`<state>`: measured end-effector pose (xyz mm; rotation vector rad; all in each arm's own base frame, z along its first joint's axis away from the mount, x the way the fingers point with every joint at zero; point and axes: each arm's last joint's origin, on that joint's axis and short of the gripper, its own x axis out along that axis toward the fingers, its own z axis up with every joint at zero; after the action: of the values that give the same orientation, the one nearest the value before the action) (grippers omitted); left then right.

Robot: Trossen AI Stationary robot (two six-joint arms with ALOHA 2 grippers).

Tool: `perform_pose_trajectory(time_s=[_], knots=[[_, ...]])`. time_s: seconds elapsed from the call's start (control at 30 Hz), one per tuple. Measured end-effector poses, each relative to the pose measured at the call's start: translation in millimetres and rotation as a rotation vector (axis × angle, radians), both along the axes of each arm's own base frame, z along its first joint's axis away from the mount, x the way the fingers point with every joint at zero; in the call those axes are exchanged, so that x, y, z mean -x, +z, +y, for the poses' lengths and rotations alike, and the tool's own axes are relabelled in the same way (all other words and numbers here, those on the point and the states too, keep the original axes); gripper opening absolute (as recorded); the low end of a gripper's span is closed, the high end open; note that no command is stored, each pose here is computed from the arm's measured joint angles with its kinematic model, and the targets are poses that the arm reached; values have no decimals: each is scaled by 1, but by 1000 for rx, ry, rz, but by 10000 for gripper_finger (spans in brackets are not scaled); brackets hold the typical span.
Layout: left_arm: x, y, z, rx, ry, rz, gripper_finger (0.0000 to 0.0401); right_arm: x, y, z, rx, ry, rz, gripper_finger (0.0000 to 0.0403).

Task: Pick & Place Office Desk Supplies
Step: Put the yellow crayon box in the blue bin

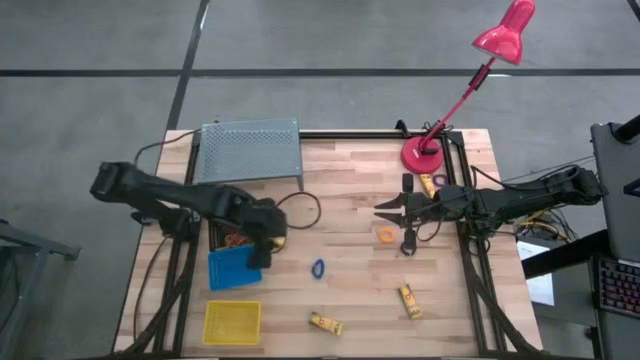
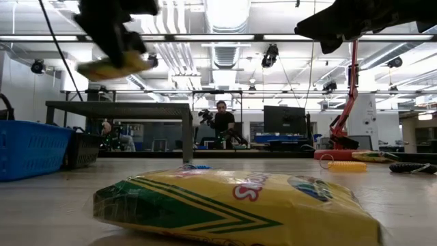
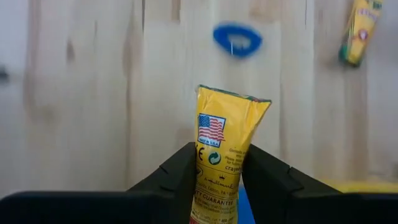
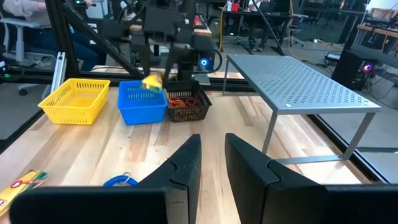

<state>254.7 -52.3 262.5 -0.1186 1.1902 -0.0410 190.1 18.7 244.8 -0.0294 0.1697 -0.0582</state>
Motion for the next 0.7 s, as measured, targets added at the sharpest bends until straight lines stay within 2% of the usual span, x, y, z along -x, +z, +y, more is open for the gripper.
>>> perform_pose_trajectory(time_s=[0.27,0.43,0.53,0.7], knots=[[39,1,-17,20,156,230,124,0,0,0,0,0,0,68],[47,-4,-29,34,218,265,124,0,0,0,0,0,0,68],[51,-14,-32,29,241,287,124,0,0,0,-2,0,0,68],[62,-40,-29,3,370,360,124,0,0,0,-2,0,0,68]])
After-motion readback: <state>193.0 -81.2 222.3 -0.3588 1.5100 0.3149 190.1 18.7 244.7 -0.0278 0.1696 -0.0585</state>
